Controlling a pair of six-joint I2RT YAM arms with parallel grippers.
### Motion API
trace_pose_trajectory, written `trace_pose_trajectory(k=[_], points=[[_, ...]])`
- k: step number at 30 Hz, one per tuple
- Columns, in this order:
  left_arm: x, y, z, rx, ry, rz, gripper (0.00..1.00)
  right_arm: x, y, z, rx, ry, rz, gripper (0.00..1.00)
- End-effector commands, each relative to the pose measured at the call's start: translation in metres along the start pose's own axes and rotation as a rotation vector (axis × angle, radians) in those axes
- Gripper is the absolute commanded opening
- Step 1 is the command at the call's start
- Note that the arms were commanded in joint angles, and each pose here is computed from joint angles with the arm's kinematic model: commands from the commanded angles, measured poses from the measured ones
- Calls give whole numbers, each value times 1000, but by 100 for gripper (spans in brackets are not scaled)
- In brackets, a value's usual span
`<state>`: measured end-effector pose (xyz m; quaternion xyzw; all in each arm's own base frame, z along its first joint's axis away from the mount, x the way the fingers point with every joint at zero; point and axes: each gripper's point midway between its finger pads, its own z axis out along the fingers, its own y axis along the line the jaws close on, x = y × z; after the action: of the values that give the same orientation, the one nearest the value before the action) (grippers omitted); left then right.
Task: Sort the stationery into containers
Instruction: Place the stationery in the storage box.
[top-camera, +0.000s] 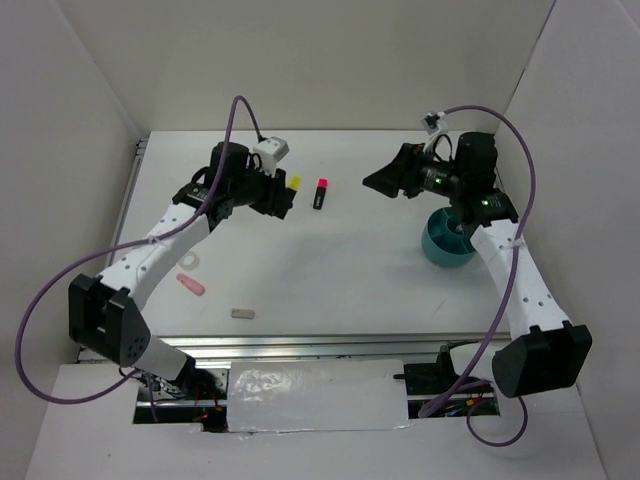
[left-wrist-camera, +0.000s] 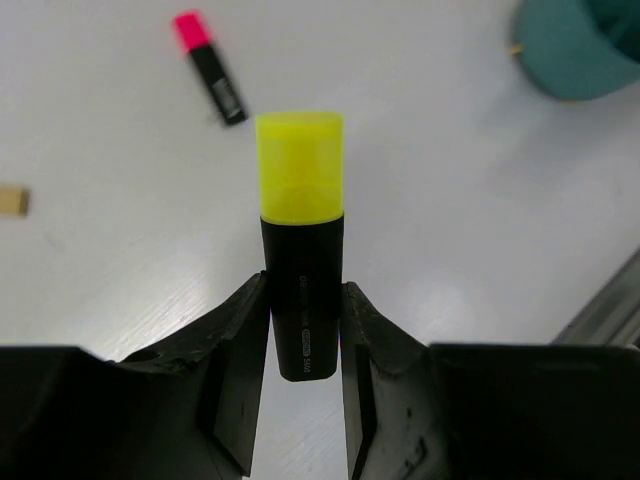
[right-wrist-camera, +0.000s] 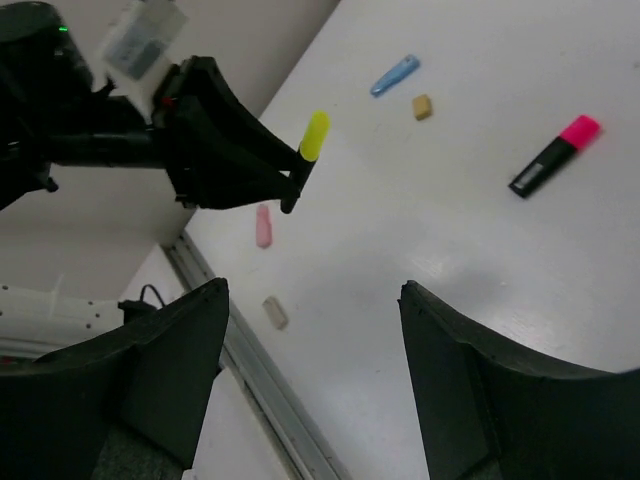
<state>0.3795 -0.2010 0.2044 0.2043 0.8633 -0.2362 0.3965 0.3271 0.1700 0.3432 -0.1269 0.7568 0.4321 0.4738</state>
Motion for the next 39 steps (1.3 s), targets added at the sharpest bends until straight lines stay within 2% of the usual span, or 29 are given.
trace_pose_trajectory(k=[1,7,11,15,25,28,29,31,32,33,34,35,37,38,39], points=[[-35,-43,-18,56,-115,126,0,-11,29,18,-111,-14,73,77],[-62,-102,-45,119,-216,247,0,-14,56,40,-193,6,72,82],[-67,-134,-54,141,-263,334,0,-7,65,50,-221,42,75,79],[-68,-145,-56,139,-266,359,0,6,61,57,-213,75,100,71],[-72,-154,-56,129,-277,422,0,36,58,63,-199,151,94,60],[-73,-155,-56,131,-280,423,0,41,56,64,-197,162,97,50],[-73,-155,-55,129,-277,423,0,40,56,64,-197,160,95,41],[-73,-155,-55,128,-277,421,0,41,56,64,-197,160,90,29],[-73,-153,-55,120,-277,419,0,39,55,63,-194,156,86,18],[-74,-153,-55,115,-278,413,0,38,55,61,-191,153,83,11],[-74,-152,-55,109,-277,411,4,36,54,59,-186,149,84,5],[-74,-147,-54,85,-273,401,26,28,50,54,-172,131,81,0],[-75,-141,-54,45,-272,379,59,18,40,45,-142,105,69,0],[-74,-135,-56,11,-266,332,96,7,26,29,-99,71,56,0],[-74,-131,-56,-6,-265,327,99,0,17,19,-71,50,47,0]])
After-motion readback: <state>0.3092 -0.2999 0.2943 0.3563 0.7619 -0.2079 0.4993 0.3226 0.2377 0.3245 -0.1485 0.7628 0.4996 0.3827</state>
